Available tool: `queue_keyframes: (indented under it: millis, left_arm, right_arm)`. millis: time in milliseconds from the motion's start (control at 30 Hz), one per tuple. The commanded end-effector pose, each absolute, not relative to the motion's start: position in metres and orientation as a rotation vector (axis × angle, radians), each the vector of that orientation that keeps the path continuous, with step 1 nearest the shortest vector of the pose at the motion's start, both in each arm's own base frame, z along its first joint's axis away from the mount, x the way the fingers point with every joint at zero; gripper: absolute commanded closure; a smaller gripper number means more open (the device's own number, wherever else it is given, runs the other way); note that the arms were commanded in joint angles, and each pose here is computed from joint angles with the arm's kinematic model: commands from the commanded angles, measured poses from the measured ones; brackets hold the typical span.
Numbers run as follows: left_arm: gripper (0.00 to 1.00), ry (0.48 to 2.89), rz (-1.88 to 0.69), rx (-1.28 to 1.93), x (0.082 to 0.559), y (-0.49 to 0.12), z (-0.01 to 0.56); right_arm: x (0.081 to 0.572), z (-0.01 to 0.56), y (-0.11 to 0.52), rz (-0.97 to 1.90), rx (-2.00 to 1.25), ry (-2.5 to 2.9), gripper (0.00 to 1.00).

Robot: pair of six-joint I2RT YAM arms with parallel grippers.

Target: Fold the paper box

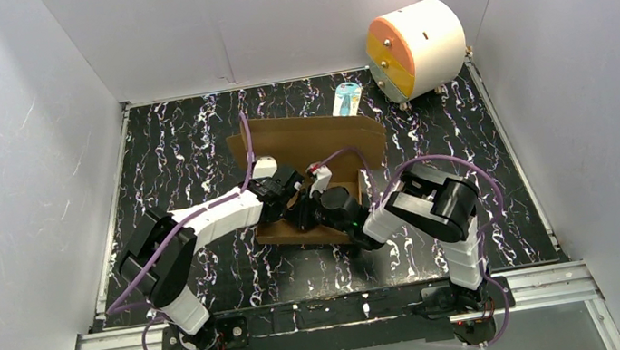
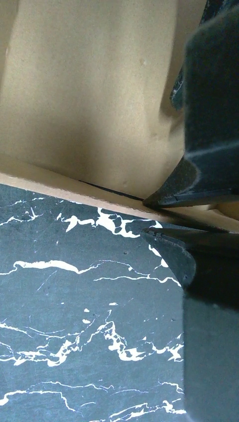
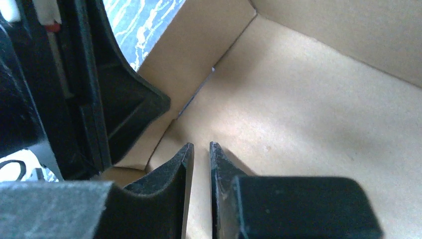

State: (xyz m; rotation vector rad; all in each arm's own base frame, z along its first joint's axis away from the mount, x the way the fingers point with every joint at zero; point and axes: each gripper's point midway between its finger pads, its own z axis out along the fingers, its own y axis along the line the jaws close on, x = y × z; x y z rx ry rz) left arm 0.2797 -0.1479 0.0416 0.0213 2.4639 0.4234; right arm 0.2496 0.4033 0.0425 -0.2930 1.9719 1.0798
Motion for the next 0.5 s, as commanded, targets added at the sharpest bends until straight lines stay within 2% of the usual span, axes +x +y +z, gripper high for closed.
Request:
queue_keyframes:
  millis: [0, 467]
  left_arm:
    - [1.0, 2.499, 0.512, 0.078, 0.267, -0.134, 0.029]
    - [1.0, 2.574, 0.284, 0.073, 0.258, -0.154, 0.029]
  right_arm:
    - [0.265, 0.071, 0.421, 1.166, -0.261, 1.85, 0.74]
    - [0.282, 0.053, 0.462, 1.289, -0.281, 1.844, 0.78]
